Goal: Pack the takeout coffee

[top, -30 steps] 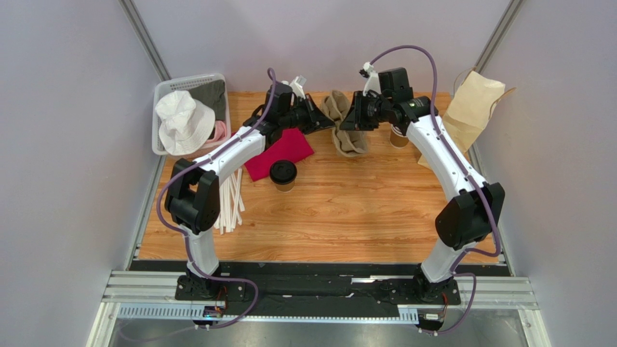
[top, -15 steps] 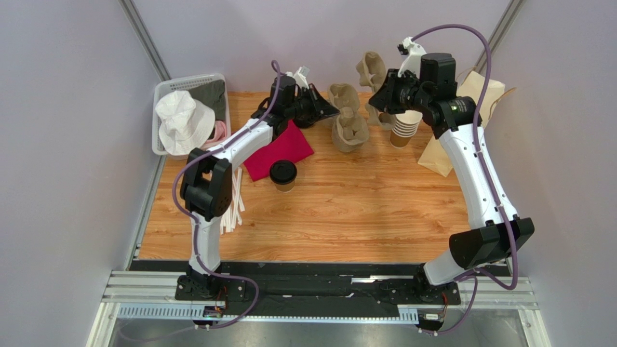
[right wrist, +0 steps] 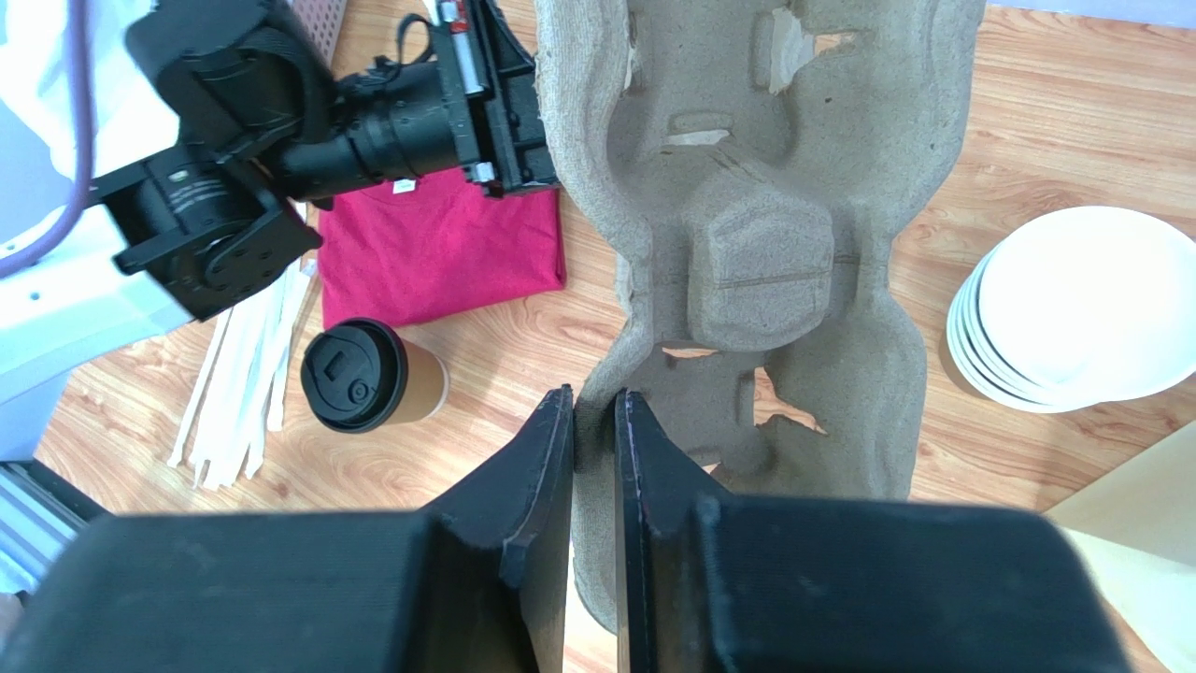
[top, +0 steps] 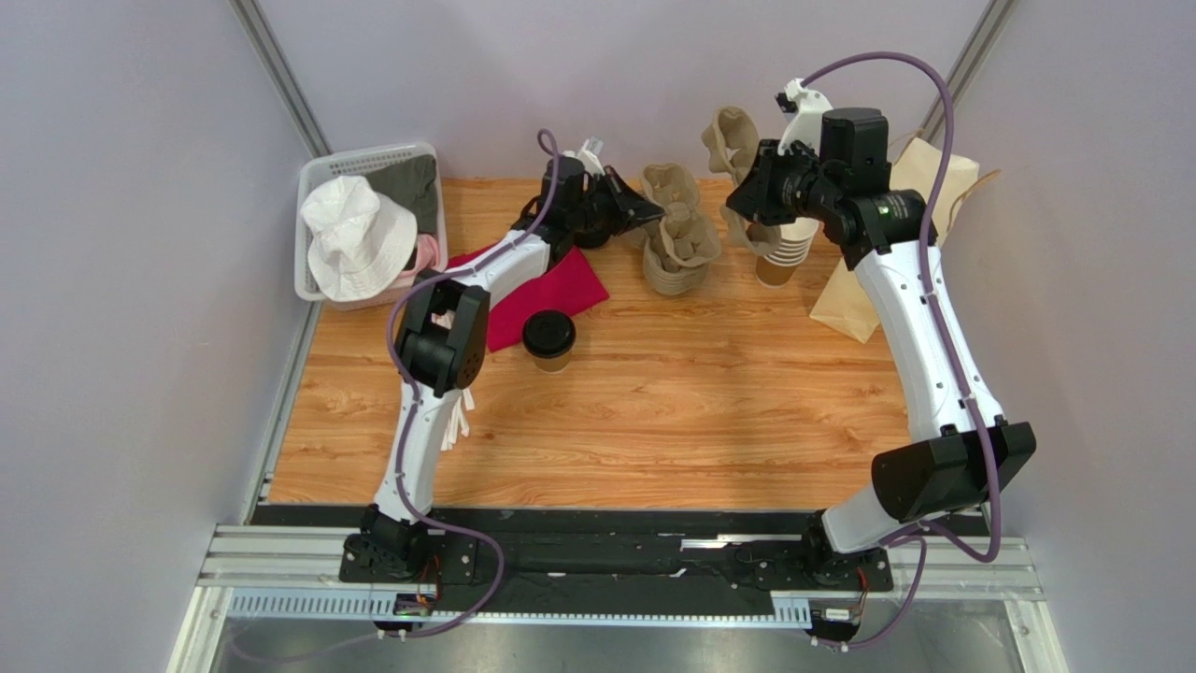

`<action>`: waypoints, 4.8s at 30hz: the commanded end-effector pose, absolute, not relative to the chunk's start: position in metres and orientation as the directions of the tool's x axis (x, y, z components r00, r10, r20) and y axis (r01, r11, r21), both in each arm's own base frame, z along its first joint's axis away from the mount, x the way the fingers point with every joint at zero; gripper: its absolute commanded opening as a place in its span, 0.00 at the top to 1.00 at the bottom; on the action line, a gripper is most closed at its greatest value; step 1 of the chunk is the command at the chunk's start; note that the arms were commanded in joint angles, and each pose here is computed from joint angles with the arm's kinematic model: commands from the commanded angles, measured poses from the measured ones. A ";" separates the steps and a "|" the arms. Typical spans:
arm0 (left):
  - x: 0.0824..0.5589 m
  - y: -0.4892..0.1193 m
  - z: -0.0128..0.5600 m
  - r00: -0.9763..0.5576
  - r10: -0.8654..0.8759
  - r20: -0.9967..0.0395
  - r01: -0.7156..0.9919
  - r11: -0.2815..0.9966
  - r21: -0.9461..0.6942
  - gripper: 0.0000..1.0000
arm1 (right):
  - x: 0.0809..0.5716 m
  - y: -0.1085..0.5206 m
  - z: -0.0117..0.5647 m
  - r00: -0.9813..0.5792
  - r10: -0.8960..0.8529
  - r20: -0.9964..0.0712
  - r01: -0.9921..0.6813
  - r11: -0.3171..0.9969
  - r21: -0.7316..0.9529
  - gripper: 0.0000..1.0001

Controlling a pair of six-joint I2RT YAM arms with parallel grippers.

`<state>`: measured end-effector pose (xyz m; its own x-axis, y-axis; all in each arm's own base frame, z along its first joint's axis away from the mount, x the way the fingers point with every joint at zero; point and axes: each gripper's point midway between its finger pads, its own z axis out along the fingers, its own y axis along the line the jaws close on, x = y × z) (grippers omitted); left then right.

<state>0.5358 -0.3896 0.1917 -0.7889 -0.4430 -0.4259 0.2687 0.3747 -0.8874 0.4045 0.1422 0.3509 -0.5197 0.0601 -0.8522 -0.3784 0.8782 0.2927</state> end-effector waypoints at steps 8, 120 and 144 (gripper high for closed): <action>0.553 -0.379 0.188 -0.767 -0.509 -0.390 0.240 0.336 -0.911 1.00 | 0.396 0.138 0.363 -0.481 0.030 -0.876 -0.407 0.878 0.253 1.00; 0.227 -0.093 0.314 -0.408 0.170 -0.897 0.702 0.687 -0.189 0.04 | 0.379 -0.072 0.248 -0.523 -0.731 -0.438 -0.703 0.661 -0.264 0.38; 0.226 -0.091 0.311 -0.422 0.210 -0.882 0.716 0.674 -0.182 0.04 | 0.189 0.069 0.269 -0.327 -0.793 -0.514 -0.891 0.441 -0.113 1.00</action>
<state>0.2325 -0.0907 0.3134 -0.4626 0.1509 -0.8737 0.6766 0.6968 -0.2379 0.2735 0.0422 0.3197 -0.1723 -0.8041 -0.5689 -0.7806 0.4638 -0.4191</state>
